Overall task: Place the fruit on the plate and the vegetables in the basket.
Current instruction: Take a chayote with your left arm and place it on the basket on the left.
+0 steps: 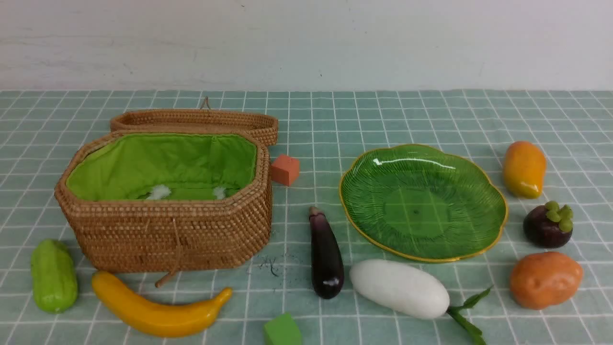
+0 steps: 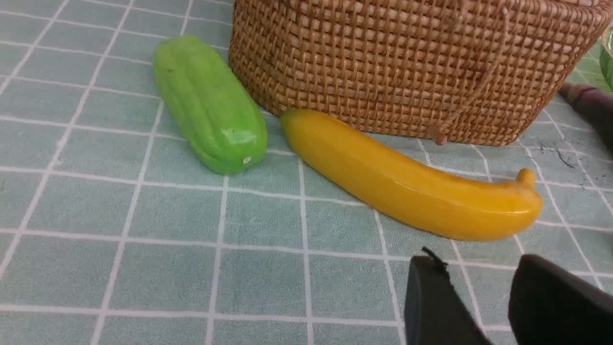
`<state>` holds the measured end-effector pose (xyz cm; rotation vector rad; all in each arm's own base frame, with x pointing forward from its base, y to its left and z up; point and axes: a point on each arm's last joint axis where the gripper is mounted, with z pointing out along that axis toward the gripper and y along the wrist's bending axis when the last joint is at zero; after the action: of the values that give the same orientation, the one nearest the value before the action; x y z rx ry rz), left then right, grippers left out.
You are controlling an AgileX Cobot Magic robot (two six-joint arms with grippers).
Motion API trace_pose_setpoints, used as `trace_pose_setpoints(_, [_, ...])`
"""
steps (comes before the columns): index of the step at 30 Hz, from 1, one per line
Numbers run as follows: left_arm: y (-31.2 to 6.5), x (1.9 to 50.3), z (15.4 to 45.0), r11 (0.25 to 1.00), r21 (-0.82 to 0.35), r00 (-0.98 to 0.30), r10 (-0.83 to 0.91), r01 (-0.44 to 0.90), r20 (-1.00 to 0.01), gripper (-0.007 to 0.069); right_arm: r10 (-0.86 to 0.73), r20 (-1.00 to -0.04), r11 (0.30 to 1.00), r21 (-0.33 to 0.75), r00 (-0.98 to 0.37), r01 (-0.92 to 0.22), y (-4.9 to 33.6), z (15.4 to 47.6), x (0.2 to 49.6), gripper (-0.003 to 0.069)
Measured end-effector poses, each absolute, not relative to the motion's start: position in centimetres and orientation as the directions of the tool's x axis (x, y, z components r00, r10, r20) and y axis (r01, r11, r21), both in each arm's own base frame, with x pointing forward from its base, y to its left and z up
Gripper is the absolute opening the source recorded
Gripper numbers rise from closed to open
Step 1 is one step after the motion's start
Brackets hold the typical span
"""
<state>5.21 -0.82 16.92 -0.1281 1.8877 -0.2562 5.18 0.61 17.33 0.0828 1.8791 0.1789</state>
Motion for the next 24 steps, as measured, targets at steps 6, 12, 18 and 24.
trace_pose_setpoints(6, [-0.82,5.21,16.92,0.970,-0.240,-0.326,-0.215,0.038,-0.921,0.0239,0.147,-0.939,0.986,0.165,-0.311,-0.033,0.61,17.33,5.18,0.0241])
trace_pose_setpoints(12, [-0.82,5.21,16.92,0.970,-0.240,-0.326,-0.215,0.038,-0.921,0.0239,0.147,-0.939,0.986,0.165,-0.311,-0.033,0.61,17.33,5.18,0.0241])
trace_pose_setpoints(18, [-0.82,5.21,16.92,0.970,-0.240,-0.326,-0.215,0.038,-0.921,0.0239,0.147,-0.939,0.986,0.165,-0.311,-0.033,0.61,17.33,5.18,0.0241])
trace_pose_setpoints(24, [-0.99,5.39,17.63,0.929,-0.367,-0.263,-0.345,0.039,-0.901,0.0239,0.147,-0.939,0.986,0.165,-0.311,-0.033,0.61,17.33,5.18,0.0241])
